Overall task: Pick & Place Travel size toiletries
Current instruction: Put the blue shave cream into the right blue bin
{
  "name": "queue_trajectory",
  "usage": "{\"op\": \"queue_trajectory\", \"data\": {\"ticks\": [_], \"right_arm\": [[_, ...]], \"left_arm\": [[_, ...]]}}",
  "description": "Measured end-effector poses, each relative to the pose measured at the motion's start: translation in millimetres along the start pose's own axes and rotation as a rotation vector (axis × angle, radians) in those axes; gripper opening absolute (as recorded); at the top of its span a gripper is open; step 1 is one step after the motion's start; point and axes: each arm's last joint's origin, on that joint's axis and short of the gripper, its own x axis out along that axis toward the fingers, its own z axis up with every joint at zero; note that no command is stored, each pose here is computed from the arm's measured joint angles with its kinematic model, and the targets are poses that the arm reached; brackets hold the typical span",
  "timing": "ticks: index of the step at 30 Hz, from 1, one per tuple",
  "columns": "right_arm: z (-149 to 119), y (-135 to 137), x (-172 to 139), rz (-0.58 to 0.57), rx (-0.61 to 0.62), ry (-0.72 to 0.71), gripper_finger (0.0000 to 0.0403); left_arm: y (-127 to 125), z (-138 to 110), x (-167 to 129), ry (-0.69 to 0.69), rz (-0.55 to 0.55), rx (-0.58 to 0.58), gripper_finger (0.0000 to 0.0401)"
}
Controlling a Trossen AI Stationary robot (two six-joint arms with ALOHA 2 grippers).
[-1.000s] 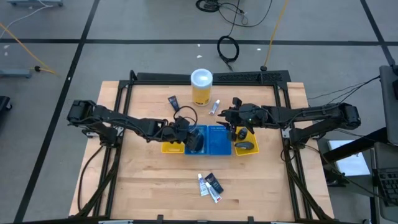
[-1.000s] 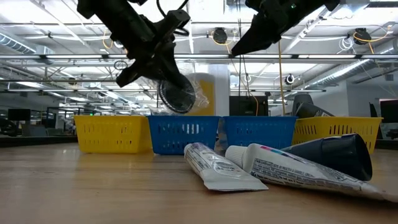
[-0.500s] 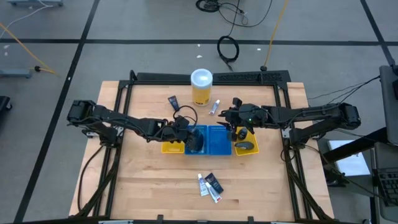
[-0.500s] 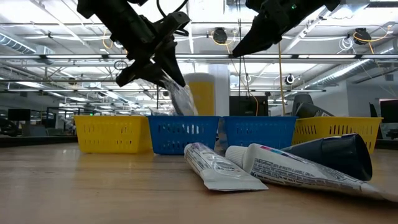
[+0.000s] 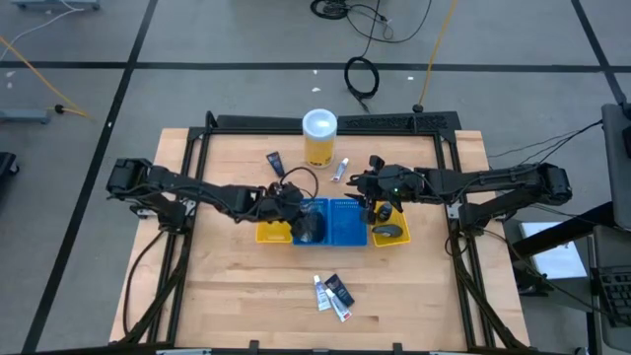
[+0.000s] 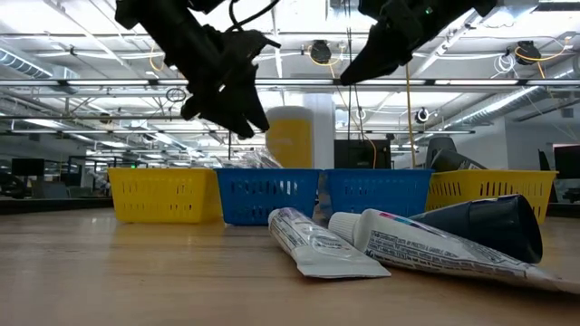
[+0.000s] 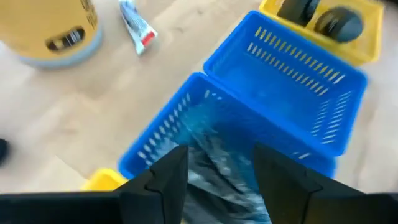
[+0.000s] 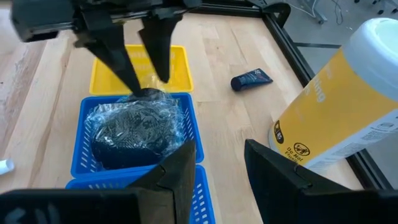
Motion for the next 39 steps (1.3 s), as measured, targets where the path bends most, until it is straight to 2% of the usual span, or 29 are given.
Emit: {"op": "queue_trajectory", "data": {"ticks": [3,7,13,19,24,32,39], "right_arm": [[-0.4,0.1,0.0,0.001,0.003,0.003,0.0130],[-0.6,0.1,0.0,0.001,0.017,0.006,0.0130],[-0.6,0.1,0.0,0.001,0.017,0.006,0.0130],[-0.7,0.1,0.0,0.002,0.017,0.007,0.0130],[-0.7,0.1,0.0,0.002,0.018,0.007,0.0130],[-0.7,0.1,0.0,0.002,0.018,0.007,0.0130],[-0.8,0.1,0.0,0.001,0.017,0.008,0.0130]], "left_arm": [[9.3,2.0,2.2,0.005,0.064,0.023,0.0172],[29.1,7.0,6.5,0.028,0.151,-0.076,0.0161],[65.2,15.9,12.8,0.063,0.267,-0.307,0.0142],[98.3,26.2,16.9,0.102,0.295,-0.381,0.0137],[120.9,32.6,18.1,0.115,0.314,-0.396,0.0157],[144.5,38.3,18.3,0.103,0.339,-0.538,0.0208],[156.4,34.6,36.2,0.128,0.354,-0.608,0.0223]]}}
